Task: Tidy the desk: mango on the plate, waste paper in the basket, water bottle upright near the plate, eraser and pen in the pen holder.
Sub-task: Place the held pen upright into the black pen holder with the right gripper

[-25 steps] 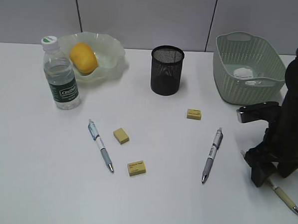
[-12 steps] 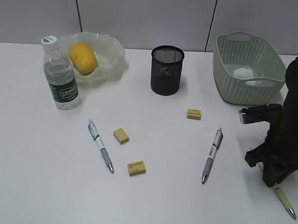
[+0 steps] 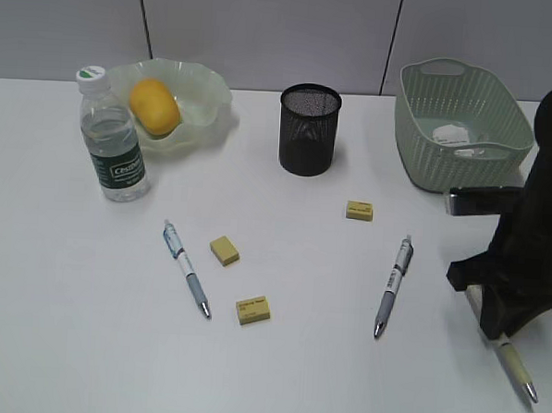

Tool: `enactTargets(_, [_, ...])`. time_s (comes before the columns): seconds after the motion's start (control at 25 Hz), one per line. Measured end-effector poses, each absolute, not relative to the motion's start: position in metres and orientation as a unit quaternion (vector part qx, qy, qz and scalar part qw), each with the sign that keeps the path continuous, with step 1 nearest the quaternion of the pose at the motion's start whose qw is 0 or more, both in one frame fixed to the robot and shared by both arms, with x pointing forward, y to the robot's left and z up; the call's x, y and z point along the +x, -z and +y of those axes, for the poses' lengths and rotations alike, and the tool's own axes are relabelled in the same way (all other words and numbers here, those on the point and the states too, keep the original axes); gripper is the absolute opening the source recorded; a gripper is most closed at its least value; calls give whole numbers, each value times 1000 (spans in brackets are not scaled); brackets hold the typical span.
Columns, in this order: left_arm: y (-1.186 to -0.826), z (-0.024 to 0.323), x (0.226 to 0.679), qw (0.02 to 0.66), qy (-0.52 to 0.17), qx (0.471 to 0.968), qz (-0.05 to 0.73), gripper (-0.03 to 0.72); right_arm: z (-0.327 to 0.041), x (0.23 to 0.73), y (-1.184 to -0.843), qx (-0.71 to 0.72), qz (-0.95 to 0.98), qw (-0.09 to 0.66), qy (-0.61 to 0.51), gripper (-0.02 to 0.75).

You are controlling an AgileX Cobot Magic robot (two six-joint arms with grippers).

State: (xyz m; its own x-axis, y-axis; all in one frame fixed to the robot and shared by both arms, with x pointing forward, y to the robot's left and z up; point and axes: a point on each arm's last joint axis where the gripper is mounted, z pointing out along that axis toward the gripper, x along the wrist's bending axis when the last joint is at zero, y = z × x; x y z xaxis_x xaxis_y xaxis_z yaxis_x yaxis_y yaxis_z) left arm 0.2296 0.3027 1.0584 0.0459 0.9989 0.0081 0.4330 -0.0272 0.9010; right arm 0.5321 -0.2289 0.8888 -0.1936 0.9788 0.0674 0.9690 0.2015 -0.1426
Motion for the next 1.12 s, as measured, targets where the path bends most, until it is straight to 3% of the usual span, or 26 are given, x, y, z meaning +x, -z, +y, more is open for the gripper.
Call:
enactTargets(0.48, [-1058,303,230,382,-371,614,583,239,-221,535,-985,-628,-763,-29,151,112])
enactTargets(0.64, [-1058,303,230,381,-371,614,583,239,-207,551,-1005,-597,-763,-69,240,112])
enactTargets(1.12, [-1058,303,230,381,-371,614,583,239,-168,590,-1040,-506,-685,-288,438,112])
